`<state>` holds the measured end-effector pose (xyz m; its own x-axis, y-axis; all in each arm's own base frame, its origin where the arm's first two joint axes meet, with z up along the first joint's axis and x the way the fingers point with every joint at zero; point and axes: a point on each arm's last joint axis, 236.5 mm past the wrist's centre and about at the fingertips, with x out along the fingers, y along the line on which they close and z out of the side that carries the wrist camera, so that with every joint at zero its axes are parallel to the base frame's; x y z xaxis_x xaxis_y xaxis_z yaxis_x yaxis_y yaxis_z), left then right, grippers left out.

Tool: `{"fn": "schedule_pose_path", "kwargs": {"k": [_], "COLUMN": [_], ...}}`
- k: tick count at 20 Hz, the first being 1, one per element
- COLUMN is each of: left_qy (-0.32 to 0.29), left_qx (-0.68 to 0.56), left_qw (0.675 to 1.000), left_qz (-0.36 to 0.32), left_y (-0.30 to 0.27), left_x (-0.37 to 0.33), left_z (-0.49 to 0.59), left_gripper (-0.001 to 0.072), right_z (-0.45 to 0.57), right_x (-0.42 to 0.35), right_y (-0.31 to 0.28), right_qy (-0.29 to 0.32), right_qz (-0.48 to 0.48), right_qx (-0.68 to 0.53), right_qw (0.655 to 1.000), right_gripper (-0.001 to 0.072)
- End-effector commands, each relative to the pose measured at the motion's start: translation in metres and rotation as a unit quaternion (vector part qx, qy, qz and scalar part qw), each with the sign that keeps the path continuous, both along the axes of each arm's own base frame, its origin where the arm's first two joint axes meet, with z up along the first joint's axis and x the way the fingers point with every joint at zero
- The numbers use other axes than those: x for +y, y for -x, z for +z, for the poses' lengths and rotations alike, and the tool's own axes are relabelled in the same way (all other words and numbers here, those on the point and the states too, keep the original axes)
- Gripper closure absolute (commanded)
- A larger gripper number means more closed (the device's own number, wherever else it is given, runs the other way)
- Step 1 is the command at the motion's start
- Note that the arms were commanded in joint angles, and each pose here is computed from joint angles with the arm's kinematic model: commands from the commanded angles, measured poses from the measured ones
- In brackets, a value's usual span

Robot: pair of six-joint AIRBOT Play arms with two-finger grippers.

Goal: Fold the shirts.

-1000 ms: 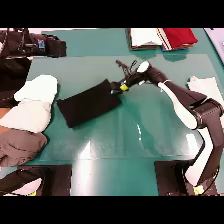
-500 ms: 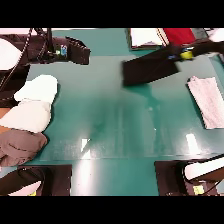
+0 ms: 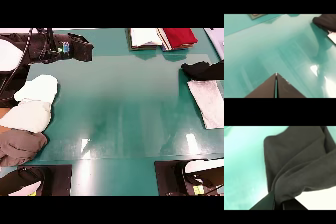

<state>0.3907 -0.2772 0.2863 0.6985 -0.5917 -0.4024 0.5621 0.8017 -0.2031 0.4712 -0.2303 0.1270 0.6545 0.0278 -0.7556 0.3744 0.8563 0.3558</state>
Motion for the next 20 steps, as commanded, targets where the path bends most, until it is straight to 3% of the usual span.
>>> {"fn": "schedule_pose_path", "kwargs": {"k": [1, 9, 18, 20], "left_qy": [0.003, -0.006, -0.019, -0.029], "left_qx": [-0.002, 0.007, 0.018, 0.015], "left_qw": [1.0, 1.0, 1.0, 0.999], "left_qz": [0.001, -0.002, -0.007, -0.012], "left_y": [-0.001, 0.002, 0.006, 0.007], "left_x": [0.0, 0.0, 0.001, 0.002], "left_z": [0.002, -0.004, -0.011, -0.013], "left_gripper": [0.0684, 0.0684, 0.0683, 0.0684], "right_z": [0.025, 0.076, 0.017, -0.01], "right_x": [-0.017, -0.003, -0.008, -0.013], "right_y": [0.0, 0.026, 0.125, 0.157], "right_qy": [0.011, 0.031, -0.024, -0.012], "right_qz": [-0.025, -0.011, -0.088, -0.107], "right_qx": [-0.025, -0.032, 0.041, 0.091], "right_qw": [0.999, 0.999, 0.995, 0.99], "right_gripper": [0.0695, 0.0695, 0.0694, 0.0694]}}
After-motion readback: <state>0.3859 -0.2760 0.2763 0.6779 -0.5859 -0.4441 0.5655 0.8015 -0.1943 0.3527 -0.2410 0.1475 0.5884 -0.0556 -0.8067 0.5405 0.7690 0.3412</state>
